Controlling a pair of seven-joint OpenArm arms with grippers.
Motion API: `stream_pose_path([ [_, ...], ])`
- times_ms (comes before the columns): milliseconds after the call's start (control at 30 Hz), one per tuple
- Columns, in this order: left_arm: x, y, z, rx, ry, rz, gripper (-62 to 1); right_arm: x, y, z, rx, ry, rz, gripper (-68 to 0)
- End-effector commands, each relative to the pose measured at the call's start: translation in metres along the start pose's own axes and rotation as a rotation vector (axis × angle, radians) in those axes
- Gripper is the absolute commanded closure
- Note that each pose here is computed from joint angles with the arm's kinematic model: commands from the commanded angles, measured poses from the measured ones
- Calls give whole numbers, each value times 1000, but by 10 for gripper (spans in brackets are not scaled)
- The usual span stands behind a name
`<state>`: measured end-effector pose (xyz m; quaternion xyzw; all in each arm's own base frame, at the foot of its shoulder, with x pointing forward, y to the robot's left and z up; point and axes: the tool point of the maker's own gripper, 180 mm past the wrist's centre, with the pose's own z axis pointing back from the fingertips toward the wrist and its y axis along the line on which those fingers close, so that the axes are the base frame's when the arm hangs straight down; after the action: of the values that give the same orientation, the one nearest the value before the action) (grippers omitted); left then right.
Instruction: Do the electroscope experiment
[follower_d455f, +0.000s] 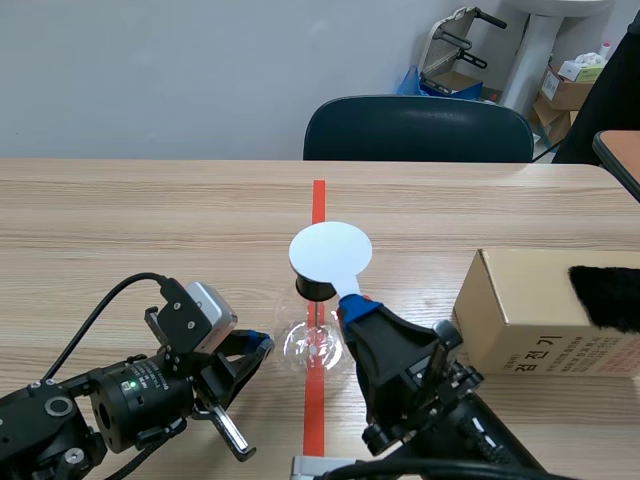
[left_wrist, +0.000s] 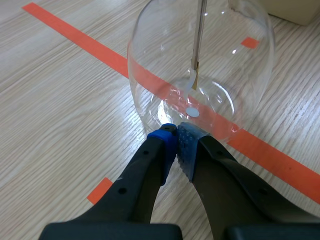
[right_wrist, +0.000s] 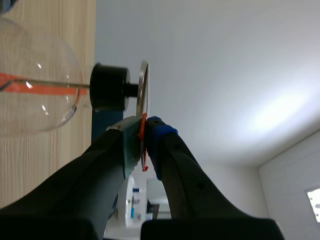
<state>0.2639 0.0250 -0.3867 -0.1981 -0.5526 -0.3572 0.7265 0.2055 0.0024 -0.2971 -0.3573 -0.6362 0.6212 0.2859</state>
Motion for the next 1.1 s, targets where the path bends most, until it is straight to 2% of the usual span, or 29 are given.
stream_pose_path([
  [0, 13, 4, 0, 6, -52, -1, -31, -12, -20, -4, -87, 46, -5, -10],
  [167, 13, 6, 0, 10, -54, 3, -31, -34, -19, -2, -85, 166, -18, -10],
  [300, 12, 5, 1, 10, -52, 4, -31, -48, -17, 1, -80, 247, -50, -10],
  [467, 12, 5, 1, 10, -51, 5, -31, -58, -16, 4, -77, 304, -62, -10],
  [867, 7, 0, 4, 5, -40, 16, -31, -61, -16, 5, -77, 320, -62, -10],
  [1067, 5, 7, 9, 15, -35, 15, -31, -61, -16, 5, -77, 320, -61, -10],
])
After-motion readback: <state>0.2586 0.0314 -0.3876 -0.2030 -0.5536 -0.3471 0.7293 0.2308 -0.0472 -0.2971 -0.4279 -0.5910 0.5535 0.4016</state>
